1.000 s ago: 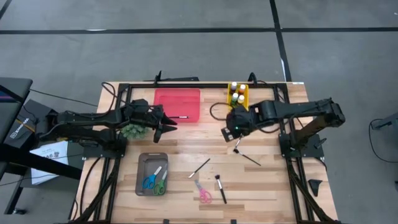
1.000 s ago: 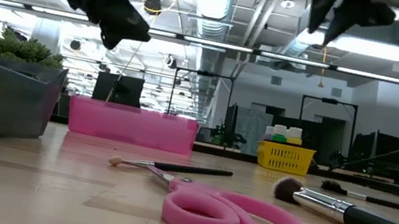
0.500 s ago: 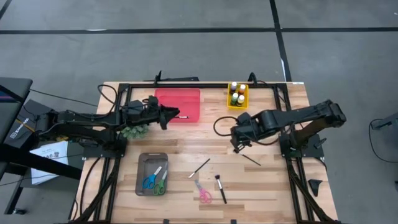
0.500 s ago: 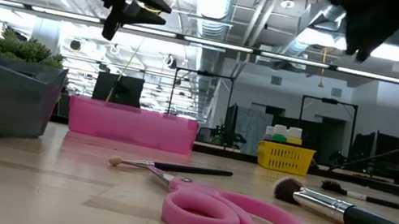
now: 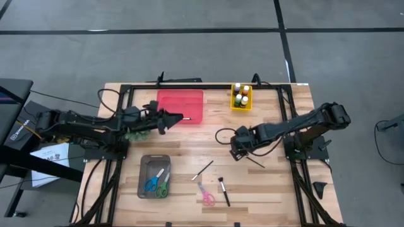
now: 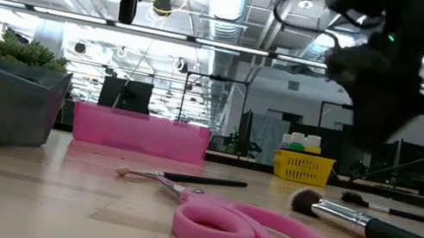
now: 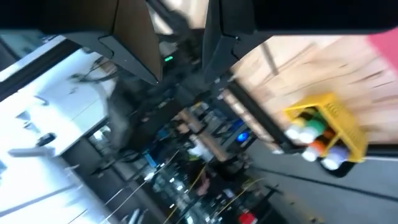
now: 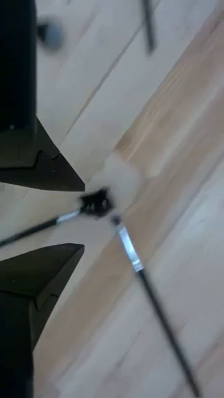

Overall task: Pick & Place Paint Supplies
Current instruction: Put the brow brush into the red bin

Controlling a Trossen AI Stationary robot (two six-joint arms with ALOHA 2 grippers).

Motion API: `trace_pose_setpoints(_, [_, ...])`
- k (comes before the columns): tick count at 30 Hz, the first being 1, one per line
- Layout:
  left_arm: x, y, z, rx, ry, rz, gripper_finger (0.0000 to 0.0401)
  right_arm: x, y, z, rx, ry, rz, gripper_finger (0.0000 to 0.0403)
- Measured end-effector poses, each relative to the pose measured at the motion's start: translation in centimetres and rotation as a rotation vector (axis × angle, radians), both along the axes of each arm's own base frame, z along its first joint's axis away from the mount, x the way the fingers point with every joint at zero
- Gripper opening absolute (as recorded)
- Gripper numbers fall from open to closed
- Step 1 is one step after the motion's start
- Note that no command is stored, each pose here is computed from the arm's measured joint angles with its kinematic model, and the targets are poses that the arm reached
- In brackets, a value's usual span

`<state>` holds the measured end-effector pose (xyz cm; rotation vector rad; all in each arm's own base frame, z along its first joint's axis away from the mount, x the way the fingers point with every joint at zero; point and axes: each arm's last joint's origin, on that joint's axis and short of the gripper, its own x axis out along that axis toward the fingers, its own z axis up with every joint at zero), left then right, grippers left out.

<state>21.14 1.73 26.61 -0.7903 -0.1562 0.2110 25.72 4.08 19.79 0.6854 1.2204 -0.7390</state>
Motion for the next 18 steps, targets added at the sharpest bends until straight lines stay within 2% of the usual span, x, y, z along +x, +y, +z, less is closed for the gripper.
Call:
trace_pose_setpoints(3, [0.0, -0.6, 0.2, 0.000, -0.021, 0.011, 0.0110, -0.7, 0.3, -1.2, -0.002, 0.026, 0.007, 0.0143])
trace_pose_setpoints(10, [0.0, -1.0, 0.2, -0.009, -0.024, 0.021, 0.0110, -0.1, 1.9, -2.7, 0.036, -0.109, 0.014, 0.0143])
trace_pose_setpoints(18, [0.0, -1.3, 0.4, -0.013, -0.040, 0.038, 0.0110, 1.2, 2.6, -6.1, -0.011, 0.023, 0.039, 0.0143])
